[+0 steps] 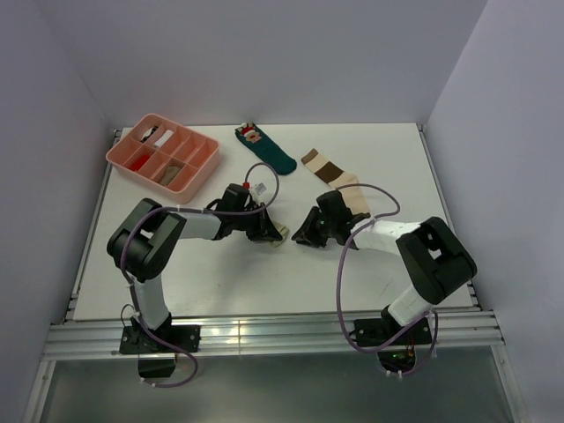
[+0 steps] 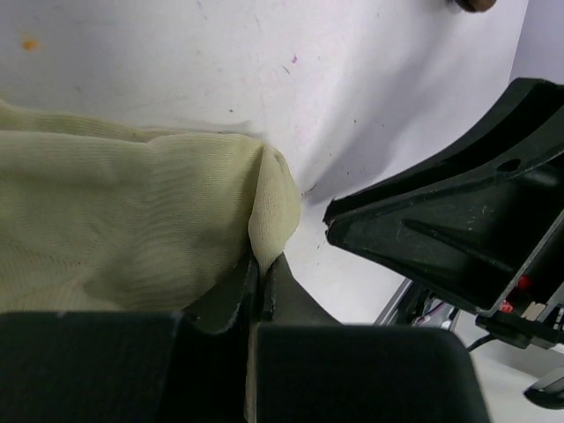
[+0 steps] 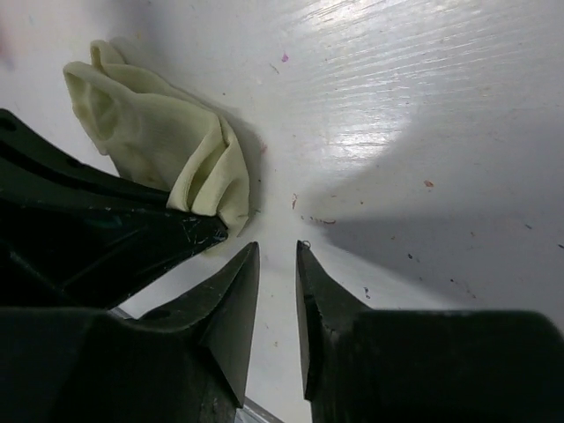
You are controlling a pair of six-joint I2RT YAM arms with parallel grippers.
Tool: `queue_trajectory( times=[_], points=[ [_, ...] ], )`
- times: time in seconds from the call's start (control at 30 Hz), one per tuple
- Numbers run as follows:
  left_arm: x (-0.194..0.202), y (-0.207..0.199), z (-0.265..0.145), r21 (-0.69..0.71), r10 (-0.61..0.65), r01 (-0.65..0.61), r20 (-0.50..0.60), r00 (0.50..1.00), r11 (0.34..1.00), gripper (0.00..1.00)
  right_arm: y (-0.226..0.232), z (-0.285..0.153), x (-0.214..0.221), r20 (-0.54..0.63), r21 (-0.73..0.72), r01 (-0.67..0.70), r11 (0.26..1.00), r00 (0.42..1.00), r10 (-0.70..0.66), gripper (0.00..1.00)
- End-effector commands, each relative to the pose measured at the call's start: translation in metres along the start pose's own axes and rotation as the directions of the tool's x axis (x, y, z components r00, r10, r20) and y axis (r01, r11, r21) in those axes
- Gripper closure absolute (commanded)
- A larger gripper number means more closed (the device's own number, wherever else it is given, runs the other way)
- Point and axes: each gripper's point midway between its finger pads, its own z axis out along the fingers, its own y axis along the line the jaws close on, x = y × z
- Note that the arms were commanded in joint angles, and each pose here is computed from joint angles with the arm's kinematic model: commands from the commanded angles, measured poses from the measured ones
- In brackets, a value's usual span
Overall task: Roll the socks
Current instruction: Roll the sock at the center of the board.
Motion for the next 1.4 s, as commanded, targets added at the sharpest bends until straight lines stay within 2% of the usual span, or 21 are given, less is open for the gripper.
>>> queue_trajectory(
  times=[0.0, 0.37, 0.7, 1.07, 1.2, 1.3, 1.37],
  points=[
    [-0.004, -0.006, 0.000, 0.053, -0.022, 0.022, 0.005, 1.000, 0.998, 0.99, 0.016, 0.005, -0.002, 0.009, -0.059, 0.001, 0.998, 1.000, -0.001, 0.70],
    [-0.002, -0.001, 0.001, 0.053, -0.028, 0.029, -0.011, 1.000, 0.998, 0.99, 0.020, 0.026, -0.006, -0.004, -0.065, 0.012, 0.998, 1.000, -0.012, 0.80],
    [0.000, 0.004, 0.002, 0.034, -0.017, 0.018, -0.026, 0.999, 0.999, 0.96, 0.036, 0.025, -0.012, -0.005, -0.102, 0.033, 0.994, 0.999, -0.033, 0.83],
    [-0.001, 0.005, 0.004, 0.031, -0.019, 0.020, -0.034, 0.999, 0.999, 0.83, 0.038, 0.030, -0.012, -0.024, -0.099, 0.037, 0.994, 0.999, -0.039, 0.82],
    [-0.002, 0.004, 0.004, 0.027, -0.013, 0.014, -0.036, 0.999, 1.000, 0.72, 0.041, 0.032, -0.011, -0.037, -0.110, 0.039, 0.993, 0.998, -0.043, 0.82],
    [-0.002, 0.006, 0.004, 0.018, -0.010, 0.011, -0.035, 0.999, 1.000, 0.59, 0.043, 0.033, -0.011, -0.041, -0.113, 0.047, 0.992, 0.998, -0.052, 0.82],
    [-0.001, 0.007, 0.005, 0.015, -0.010, 0.011, -0.040, 0.999, 1.000, 0.57, 0.044, 0.034, -0.011, -0.043, -0.114, 0.054, 0.992, 0.997, -0.060, 0.82]
  ],
)
